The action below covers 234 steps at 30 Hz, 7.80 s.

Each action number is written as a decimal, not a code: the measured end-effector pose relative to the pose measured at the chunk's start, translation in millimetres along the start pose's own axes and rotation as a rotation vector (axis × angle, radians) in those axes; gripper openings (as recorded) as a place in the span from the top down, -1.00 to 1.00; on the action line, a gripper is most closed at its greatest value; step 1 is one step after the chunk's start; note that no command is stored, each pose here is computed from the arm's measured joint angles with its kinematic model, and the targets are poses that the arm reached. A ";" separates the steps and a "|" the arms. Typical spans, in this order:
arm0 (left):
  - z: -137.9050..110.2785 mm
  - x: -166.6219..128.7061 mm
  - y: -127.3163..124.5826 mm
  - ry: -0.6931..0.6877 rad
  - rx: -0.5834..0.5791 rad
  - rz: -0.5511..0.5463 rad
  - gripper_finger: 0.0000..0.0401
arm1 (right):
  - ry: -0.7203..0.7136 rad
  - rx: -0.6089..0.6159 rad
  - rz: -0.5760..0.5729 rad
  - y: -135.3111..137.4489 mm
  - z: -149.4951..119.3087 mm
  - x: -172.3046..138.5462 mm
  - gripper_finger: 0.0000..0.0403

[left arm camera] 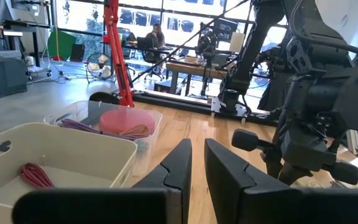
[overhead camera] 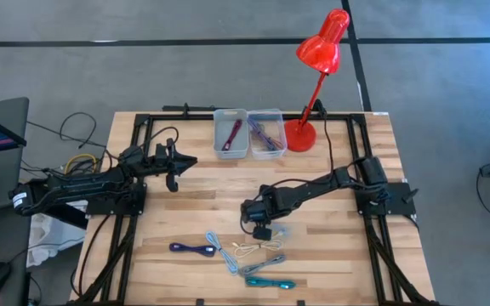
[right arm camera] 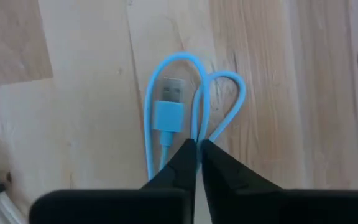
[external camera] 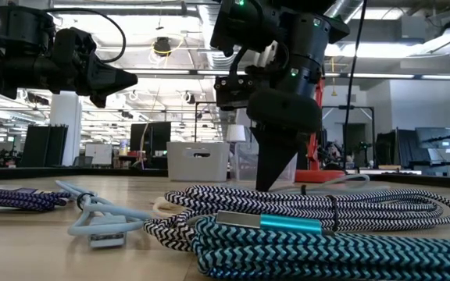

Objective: Pick & Place USB Port
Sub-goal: Put the top light blue charger cable into the transparent bin, then put the white charger cable into the transparent bin

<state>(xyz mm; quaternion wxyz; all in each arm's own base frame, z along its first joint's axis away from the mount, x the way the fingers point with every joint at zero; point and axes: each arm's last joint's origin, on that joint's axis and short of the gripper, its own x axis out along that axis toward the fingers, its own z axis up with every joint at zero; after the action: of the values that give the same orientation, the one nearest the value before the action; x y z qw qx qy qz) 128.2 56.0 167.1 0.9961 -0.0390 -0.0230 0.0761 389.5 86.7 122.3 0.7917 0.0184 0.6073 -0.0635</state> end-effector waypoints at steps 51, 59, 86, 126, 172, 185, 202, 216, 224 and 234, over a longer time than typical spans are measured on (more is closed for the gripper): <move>0.1 0.0 0.0 -0.001 0.000 0.000 0.78 | -0.029 0.106 0.065 6.7 -22.9 -99.9 0.20; 0.1 0.0 0.0 -0.001 0.000 0.000 0.78 | -0.039 0.125 0.073 8.6 -31.4 -84.3 -0.08; 0.1 0.0 -0.1 -0.001 0.000 0.000 0.78 | -0.091 0.188 0.107 10.4 -48.0 -48.0 -0.04; -3.5 1.5 0.8 0.028 -0.009 0.002 0.78 | -0.264 0.148 0.039 -9.3 -35.6 -77.5 0.99; -3.5 1.5 0.8 0.027 -0.008 0.002 0.78 | -0.581 0.545 -0.372 -236.2 -17.8 -135.5 1.00; -3.2 1.5 0.8 0.025 -0.008 0.003 0.78 | -0.559 0.608 -0.331 -250.2 -14.6 -113.2 1.00; -3.2 1.5 0.7 0.025 -0.008 0.002 0.78 | -0.372 0.661 -0.356 -274.3 -19.0 -40.1 1.00; -3.2 1.5 0.8 0.025 -0.008 0.003 0.78 | -0.466 0.579 -0.360 -266.5 -6.1 -84.7 0.47; -3.2 1.5 0.8 0.025 -0.008 0.002 0.78 | -0.504 0.495 -0.293 -243.4 2.4 -122.3 0.18; -3.2 1.5 0.8 0.025 -0.005 0.002 0.78 | -0.457 0.195 -0.125 -145.1 1.4 -148.1 0.26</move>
<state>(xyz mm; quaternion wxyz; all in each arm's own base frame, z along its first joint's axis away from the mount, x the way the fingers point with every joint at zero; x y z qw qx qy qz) 129.7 56.7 163.9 0.9961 -0.0423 -0.0108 0.0767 335.3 -45.7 272.5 0.8974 0.0423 0.4037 -0.1729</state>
